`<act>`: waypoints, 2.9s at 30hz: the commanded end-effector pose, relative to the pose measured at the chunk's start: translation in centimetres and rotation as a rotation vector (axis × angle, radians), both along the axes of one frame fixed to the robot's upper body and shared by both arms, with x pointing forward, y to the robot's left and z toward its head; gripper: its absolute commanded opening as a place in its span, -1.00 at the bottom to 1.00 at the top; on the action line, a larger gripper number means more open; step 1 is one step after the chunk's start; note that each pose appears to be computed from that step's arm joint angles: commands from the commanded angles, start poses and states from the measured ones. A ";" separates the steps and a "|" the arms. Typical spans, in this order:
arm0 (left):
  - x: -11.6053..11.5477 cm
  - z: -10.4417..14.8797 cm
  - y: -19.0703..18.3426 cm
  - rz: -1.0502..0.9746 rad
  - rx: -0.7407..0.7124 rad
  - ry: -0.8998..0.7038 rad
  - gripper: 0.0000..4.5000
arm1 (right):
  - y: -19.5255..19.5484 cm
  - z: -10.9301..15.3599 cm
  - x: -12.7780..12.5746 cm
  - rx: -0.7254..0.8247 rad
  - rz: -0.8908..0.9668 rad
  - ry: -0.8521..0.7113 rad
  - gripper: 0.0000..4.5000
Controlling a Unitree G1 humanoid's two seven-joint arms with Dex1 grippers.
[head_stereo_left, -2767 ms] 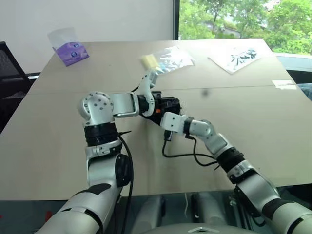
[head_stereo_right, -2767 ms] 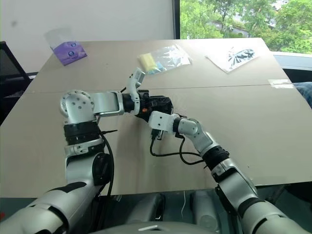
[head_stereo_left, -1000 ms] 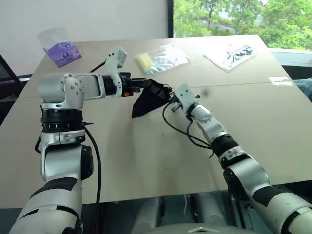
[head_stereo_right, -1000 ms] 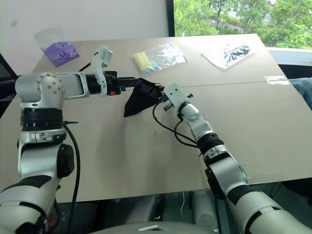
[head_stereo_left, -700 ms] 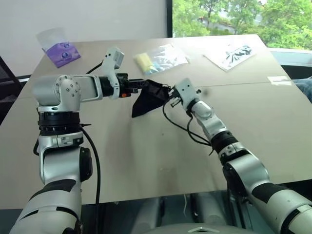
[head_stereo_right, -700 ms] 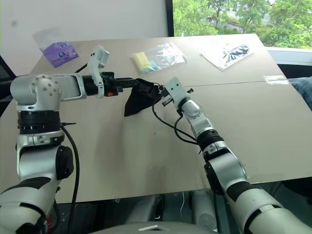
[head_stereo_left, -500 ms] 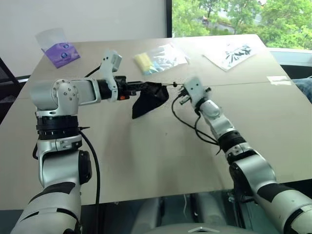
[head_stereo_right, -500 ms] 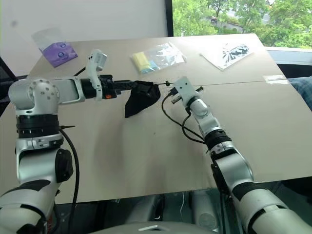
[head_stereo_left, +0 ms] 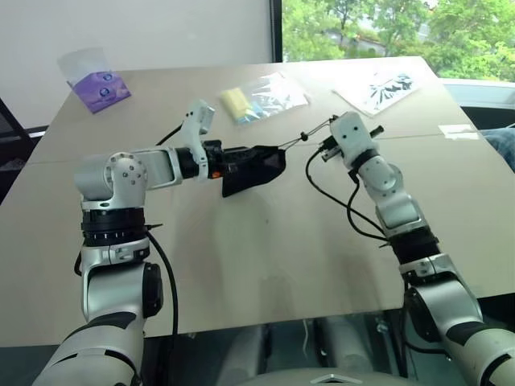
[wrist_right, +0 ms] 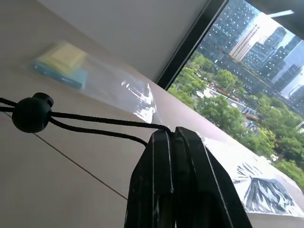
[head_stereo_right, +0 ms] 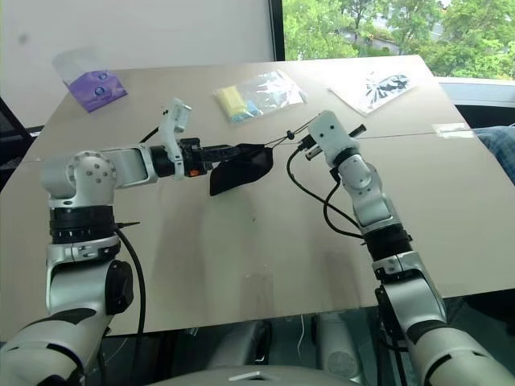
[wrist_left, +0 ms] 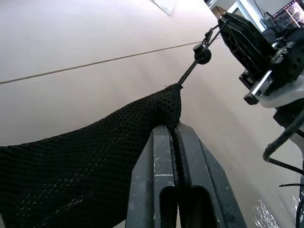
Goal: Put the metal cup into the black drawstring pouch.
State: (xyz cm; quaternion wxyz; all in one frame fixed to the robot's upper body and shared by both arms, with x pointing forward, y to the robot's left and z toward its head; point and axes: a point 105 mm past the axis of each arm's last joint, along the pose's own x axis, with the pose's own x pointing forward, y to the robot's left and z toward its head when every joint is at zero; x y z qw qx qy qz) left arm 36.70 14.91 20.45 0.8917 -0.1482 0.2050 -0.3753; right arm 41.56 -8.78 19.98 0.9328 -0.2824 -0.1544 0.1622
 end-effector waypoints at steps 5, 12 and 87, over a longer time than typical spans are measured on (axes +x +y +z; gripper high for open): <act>0.0 0.9 -0.5 -0.041 0.013 -0.082 -1.00 | 0.3 4.3 -1.7 -0.042 0.012 -0.120 -0.96; -0.9 1.8 -2.3 -0.132 -0.063 -0.140 -0.05 | 1.5 7.9 -4.3 -0.095 0.076 -0.193 -1.00; 1.3 -5.1 -4.9 -0.160 0.298 -0.431 -0.93 | -12.9 10.9 -6.6 0.078 -0.431 -0.177 -1.00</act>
